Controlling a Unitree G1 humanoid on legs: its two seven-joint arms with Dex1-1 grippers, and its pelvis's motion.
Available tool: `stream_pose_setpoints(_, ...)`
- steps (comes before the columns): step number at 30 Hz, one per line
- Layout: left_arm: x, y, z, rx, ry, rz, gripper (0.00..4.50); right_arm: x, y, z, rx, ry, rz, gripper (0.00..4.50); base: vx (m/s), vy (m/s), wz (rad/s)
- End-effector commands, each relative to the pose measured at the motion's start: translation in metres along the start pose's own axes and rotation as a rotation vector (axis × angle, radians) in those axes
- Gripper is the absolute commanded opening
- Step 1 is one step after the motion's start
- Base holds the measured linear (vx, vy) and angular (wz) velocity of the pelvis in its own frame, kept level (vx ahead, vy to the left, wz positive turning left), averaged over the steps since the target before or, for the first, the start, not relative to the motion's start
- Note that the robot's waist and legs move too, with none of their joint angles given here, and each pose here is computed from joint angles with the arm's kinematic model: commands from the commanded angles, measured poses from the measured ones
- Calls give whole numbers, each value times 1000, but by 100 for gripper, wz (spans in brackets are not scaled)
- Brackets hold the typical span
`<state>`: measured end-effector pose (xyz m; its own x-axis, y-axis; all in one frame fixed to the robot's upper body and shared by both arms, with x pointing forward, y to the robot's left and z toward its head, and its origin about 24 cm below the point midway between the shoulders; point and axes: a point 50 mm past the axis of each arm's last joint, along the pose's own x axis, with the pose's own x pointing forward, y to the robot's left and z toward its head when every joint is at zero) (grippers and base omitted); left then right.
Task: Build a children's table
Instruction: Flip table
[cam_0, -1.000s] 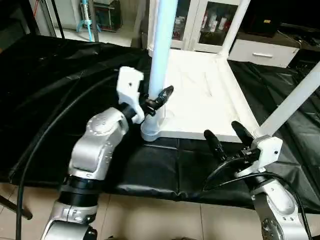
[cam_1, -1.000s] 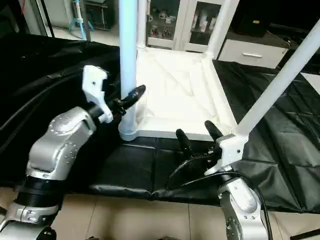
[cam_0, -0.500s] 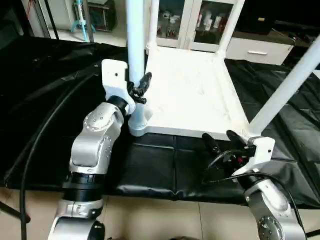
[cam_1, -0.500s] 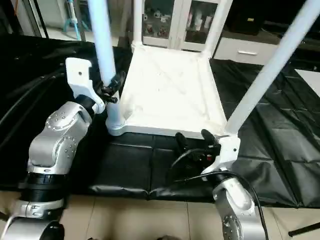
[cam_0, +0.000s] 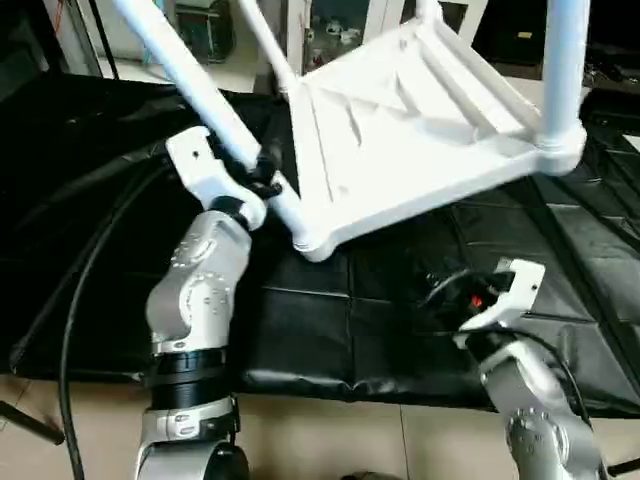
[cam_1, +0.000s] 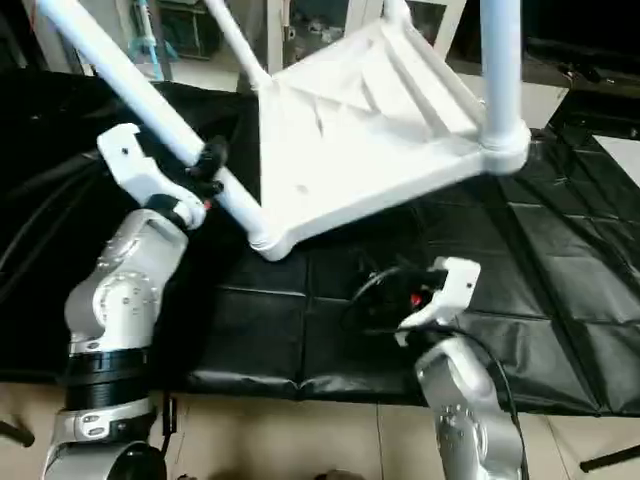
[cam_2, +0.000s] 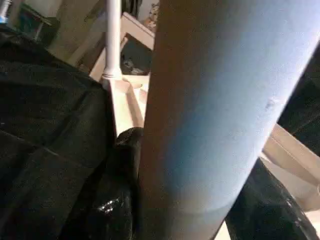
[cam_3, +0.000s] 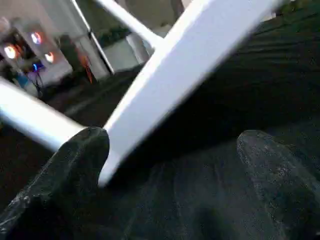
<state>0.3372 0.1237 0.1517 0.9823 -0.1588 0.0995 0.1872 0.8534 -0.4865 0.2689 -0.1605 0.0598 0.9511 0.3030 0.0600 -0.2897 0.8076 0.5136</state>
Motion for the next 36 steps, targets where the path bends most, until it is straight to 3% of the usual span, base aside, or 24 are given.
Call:
stream_pose_setpoints(1, 2, -12, -1, -68, 5, -40, 190, 4, -8, 5, -1, -3, -58, 450, 0, 0, 0)
stream_pose_setpoints(2, 2, -12, -1, -70, 6, -39, 190, 7, -11, 6, 1, -8, -76, 450, 0, 0, 0)
stream_pose_setpoints(5, 2, -13, -2, -80, 10, -35, 190, 21, -10, 23, 187, -119, -38, 450, 0, 0, 0)
stream_pose_setpoints(7, 2, -12, -2, -83, 11, -33, 190, 25, -10, 27, 246, -144, -18, 450, 0, 0, 0)
stream_pose_setpoints(16, 0, -12, -3, -93, 16, -47, 190, 44, -30, 42, 435, -211, -57, 450, 0, 0, 0)
stream_pose_setpoints(24, 0, -15, -6, -115, 27, -63, 190, 68, -34, 54, 371, -182, -34, 450, 0, 0, 0)
stream_pose_setpoints(28, 0, -16, -6, -129, 25, -62, 190, 77, -37, 49, 317, -95, -58, 450, 0, 0, 0)
stream_pose_setpoints(33, 1, -15, -4, -134, 22, -58, 190, 82, -38, 49, 318, -79, -42, 450, 0, 0, 0)
stream_pose_setpoints(34, 0, -13, -4, -142, 18, -49, 190, 84, -43, 40, 313, 5, -89, 450, 0, 0, 0)
stream_pose_setpoints(36, 0, -13, -4, -146, 16, -46, 190, 84, -44, 38, 301, 23, -80, 450, 0, 0, 0)
